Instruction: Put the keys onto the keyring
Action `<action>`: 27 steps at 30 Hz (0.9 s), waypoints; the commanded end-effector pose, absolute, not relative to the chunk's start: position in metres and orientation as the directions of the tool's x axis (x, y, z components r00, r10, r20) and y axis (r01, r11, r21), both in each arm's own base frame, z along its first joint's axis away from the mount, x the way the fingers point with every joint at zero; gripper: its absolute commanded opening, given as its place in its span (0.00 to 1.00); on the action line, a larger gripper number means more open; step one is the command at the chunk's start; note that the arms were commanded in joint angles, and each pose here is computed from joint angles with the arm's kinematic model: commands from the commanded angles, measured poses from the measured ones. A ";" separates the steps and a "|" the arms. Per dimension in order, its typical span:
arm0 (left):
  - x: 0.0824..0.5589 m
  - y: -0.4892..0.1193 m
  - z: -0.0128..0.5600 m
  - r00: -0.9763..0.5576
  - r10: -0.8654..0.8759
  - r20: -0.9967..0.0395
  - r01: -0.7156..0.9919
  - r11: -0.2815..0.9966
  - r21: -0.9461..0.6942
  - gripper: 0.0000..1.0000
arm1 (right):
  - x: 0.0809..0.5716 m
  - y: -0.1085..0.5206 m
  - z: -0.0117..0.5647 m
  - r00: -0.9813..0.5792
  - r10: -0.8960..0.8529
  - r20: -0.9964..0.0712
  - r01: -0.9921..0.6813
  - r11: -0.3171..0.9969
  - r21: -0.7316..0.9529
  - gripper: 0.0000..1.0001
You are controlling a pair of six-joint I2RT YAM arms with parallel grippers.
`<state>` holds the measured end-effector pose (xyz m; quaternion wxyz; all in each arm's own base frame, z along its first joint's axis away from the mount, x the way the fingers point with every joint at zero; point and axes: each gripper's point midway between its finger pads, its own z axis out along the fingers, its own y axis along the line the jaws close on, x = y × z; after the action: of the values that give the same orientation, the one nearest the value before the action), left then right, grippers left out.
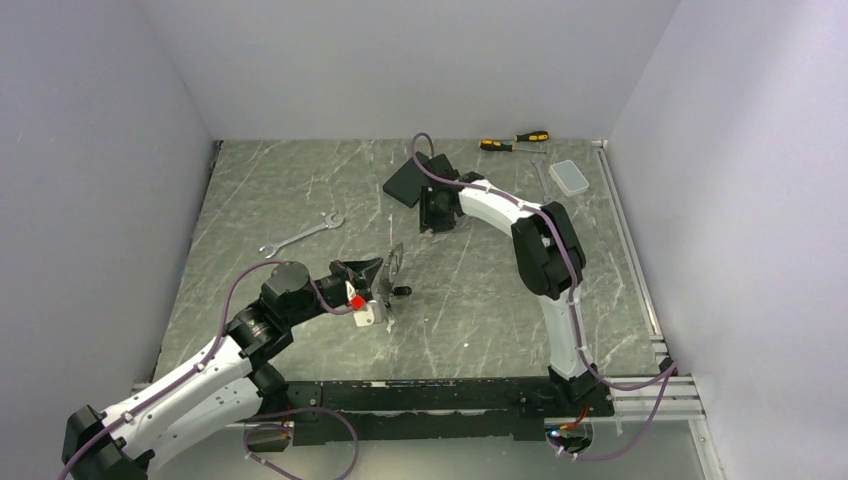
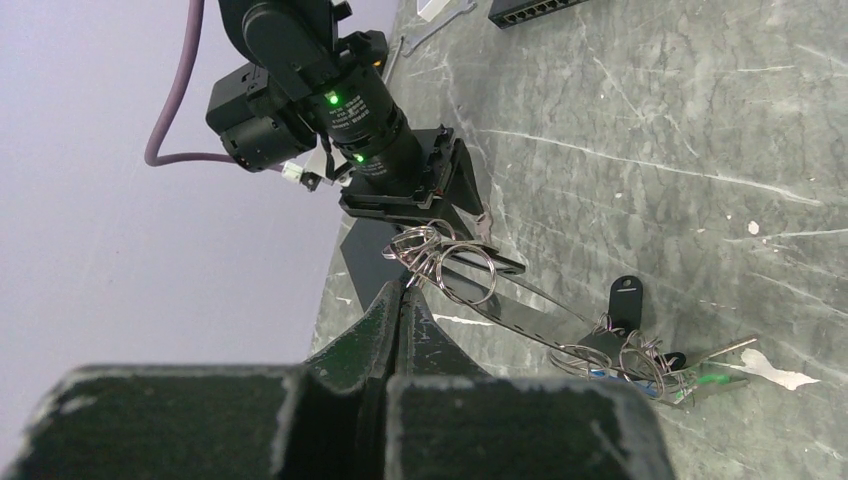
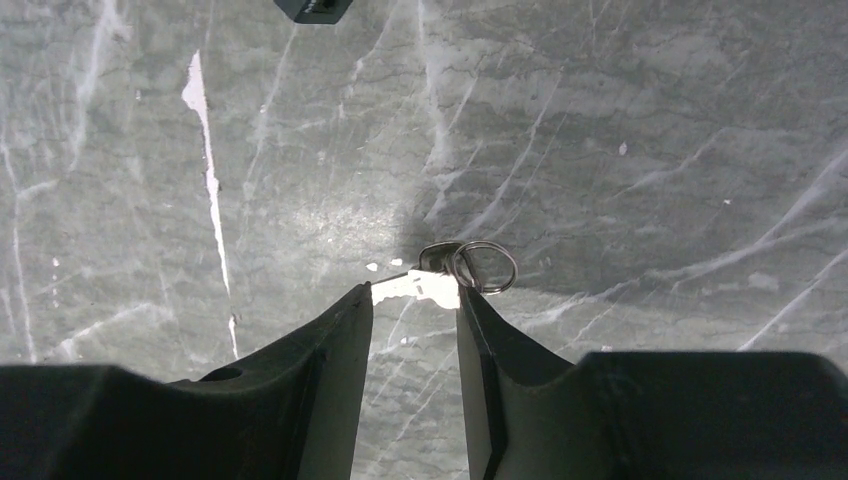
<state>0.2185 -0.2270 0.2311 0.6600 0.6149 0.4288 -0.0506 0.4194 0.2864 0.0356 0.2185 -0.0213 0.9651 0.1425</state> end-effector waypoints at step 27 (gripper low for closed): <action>0.214 -0.232 0.262 0.671 0.401 -0.624 0.563 0.273 0.780 0.00 | 0.439 0.299 0.014 -0.865 -0.185 -0.466 -0.266 0.957 0.113 0.23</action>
<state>0.2166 -0.2272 0.2263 0.6526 0.6191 0.4333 -0.0547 0.4437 0.2850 0.0211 0.2406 -0.0736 0.9634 0.0925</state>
